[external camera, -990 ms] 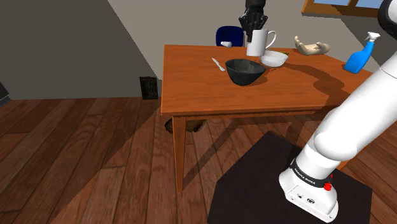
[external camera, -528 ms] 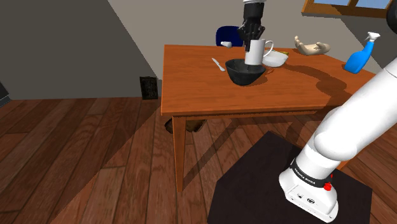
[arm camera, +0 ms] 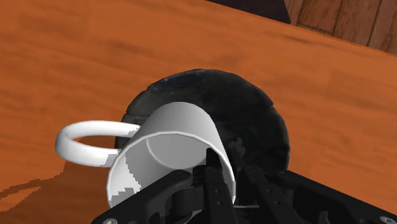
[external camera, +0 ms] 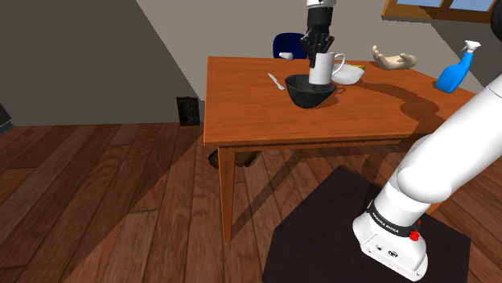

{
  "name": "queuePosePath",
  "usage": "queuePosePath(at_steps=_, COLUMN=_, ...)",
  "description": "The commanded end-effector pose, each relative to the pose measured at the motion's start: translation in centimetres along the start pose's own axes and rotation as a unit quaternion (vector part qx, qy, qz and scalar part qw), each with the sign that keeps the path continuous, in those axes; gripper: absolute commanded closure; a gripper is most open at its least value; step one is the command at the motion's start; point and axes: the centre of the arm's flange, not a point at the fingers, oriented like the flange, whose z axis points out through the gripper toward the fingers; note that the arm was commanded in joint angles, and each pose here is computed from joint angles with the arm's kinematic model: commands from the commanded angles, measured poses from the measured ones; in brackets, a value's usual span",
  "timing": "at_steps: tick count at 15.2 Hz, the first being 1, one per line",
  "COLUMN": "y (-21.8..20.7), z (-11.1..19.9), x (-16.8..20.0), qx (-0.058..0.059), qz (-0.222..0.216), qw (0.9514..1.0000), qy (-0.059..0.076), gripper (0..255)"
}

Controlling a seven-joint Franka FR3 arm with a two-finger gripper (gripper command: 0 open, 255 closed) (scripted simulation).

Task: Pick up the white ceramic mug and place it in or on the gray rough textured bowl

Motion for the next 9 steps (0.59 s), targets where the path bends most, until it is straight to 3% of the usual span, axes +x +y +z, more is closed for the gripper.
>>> queuePosePath(at_steps=1, y=0.0, z=0.0, x=0.0, qx=0.000, qz=0.000, qw=1.0000, qy=0.000, gripper=0)
queuePosePath(at_steps=6, y=0.0, z=0.0, x=0.0, qx=0.000, qz=0.000, qw=1.0000, qy=0.000, gripper=0)
queuePosePath(at_steps=9, y=0.0, z=-4.0, x=0.0, qx=0.000, qz=0.000, qw=1.0000, qy=0.000, gripper=0)
